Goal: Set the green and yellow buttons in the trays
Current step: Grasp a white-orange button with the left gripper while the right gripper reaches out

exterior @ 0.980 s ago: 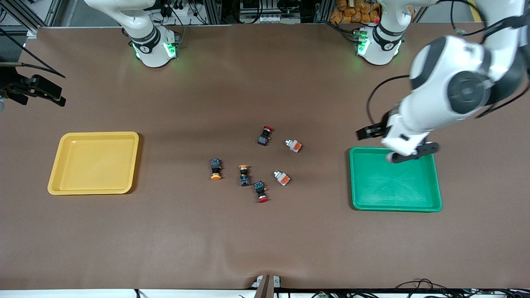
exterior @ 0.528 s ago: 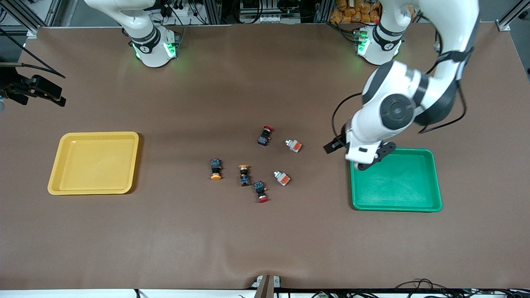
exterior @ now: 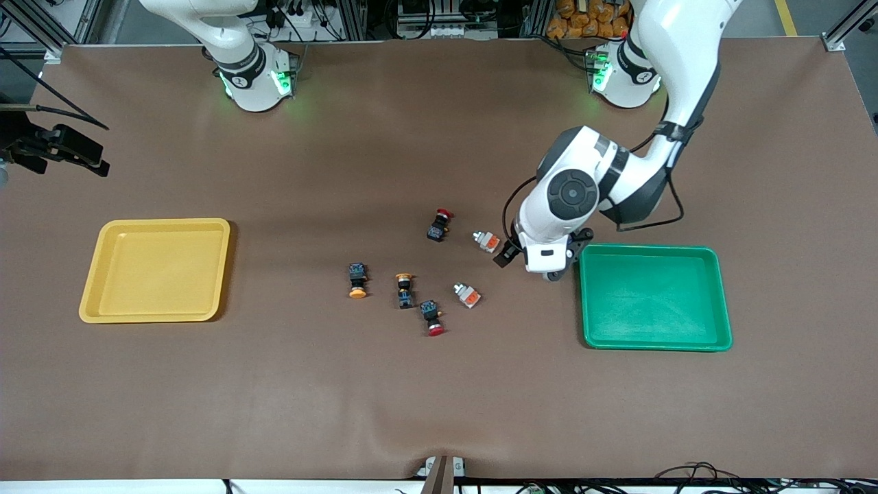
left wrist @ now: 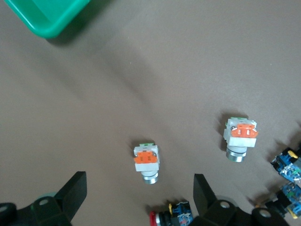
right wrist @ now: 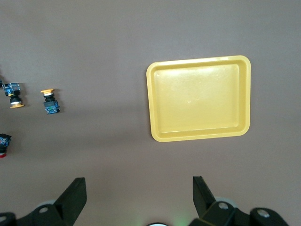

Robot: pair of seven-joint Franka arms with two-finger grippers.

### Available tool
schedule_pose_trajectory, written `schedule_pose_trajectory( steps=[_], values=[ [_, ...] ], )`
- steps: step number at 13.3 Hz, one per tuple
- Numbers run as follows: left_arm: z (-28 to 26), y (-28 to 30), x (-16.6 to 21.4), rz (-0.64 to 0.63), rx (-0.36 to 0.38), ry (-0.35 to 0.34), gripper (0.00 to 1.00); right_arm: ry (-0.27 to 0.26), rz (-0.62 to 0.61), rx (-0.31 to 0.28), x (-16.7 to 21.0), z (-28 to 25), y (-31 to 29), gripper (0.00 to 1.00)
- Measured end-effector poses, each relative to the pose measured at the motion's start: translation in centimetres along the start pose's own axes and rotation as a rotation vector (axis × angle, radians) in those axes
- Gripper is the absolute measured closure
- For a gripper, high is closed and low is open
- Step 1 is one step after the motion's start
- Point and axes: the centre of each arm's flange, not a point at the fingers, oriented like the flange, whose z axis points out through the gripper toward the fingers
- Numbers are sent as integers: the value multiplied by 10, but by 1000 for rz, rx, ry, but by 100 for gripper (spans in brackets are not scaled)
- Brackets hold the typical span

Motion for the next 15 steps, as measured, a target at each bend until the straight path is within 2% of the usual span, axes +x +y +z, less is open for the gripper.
schedule_pose_trajectory(
  steps=[4,11,15],
  values=[
    [12,0,-12,-52,-33,5,0,-16,-2,-1,-2,1,-1,0],
    [63,2,-57,-84,-69,9,0,-20,-9,-2,-1,4,-5,0],
    [92,6,-71,-105,-73,31,0,-73,-65,-9,24,43,-38,0]
  ],
)
